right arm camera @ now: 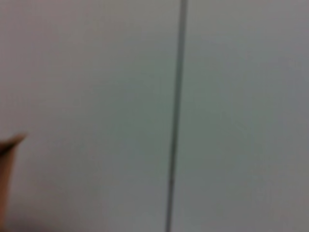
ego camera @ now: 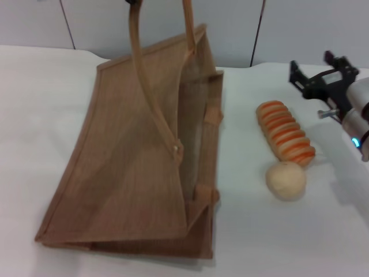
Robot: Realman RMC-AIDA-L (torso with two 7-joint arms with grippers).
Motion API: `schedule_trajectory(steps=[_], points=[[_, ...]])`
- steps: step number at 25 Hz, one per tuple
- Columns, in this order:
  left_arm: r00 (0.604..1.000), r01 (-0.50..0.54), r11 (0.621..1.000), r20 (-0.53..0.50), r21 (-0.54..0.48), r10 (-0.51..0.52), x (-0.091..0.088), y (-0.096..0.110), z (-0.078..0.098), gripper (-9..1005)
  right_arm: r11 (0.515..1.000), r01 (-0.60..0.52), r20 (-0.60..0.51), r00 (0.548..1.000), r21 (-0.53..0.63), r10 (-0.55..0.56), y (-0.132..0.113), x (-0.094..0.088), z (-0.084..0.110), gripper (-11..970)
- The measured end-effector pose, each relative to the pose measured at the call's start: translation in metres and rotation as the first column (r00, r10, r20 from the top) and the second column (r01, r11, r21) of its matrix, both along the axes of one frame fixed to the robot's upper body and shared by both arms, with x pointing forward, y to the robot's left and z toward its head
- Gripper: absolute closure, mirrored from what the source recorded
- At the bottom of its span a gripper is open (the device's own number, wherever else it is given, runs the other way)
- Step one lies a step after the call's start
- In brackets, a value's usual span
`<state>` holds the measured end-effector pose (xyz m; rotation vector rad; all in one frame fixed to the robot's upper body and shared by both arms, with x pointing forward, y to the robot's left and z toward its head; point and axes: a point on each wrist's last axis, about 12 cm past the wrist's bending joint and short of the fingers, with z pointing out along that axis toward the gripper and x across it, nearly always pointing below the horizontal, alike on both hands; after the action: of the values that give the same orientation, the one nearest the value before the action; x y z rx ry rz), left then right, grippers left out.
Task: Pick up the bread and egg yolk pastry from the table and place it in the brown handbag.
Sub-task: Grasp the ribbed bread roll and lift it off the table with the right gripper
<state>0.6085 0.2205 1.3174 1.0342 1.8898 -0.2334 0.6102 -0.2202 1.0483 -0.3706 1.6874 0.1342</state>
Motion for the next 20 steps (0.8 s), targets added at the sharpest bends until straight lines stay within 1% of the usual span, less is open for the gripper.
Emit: schedule_trajectory(steps=[3, 6, 11, 13, 16, 17, 18, 20], points=[[1.000, -0.005, 1.000, 0.026, 0.008, 0.004, -0.008, 0.005, 0.014, 874, 0.999, -0.050, -0.012, 0.999, 0.016, 0.050, 0.015, -0.003, 0.002, 161], [0.999, -0.012, 1.000, 0.038, 0.013, 0.011, -0.014, 0.010, 0.022, 874, 0.994, -0.111, -0.034, 0.993, 0.010, 0.111, 0.031, -0.005, 0.004, 161], [0.999, -0.020, 1.000, 0.038, 0.018, 0.019, -0.017, 0.015, 0.025, 874, 0.974, -0.221, -0.099, 0.972, -0.049, 0.215, 0.056, -0.006, 0.009, 161], [0.999, -0.021, 1.000, 0.037, 0.018, 0.020, -0.017, 0.016, 0.025, 874, 0.966, -0.247, -0.126, 0.963, -0.076, 0.236, 0.062, -0.005, 0.013, 160], [0.999, -0.022, 1.000, 0.035, 0.018, 0.021, -0.017, 0.017, 0.024, 874, 0.961, -0.255, -0.155, 0.959, -0.103, 0.238, 0.064, -0.003, 0.019, 160], [0.999, -0.023, 1.000, 0.034, 0.018, 0.022, -0.017, 0.017, 0.024, 874, 0.960, -0.256, -0.172, 0.957, -0.116, 0.234, 0.063, -0.003, 0.027, 160], [0.999, -0.023, 1.000, 0.032, 0.019, 0.022, -0.017, 0.017, 0.023, 874, 0.960, -0.256, -0.172, 0.957, -0.116, 0.234, 0.063, -0.003, 0.027, 160], [0.999, -0.025, 1.000, 0.029, 0.019, 0.024, -0.017, 0.018, 0.022, 874, 0.958, -0.256, -0.189, 0.955, -0.129, 0.230, 0.063, -0.003, 0.034, 160]])
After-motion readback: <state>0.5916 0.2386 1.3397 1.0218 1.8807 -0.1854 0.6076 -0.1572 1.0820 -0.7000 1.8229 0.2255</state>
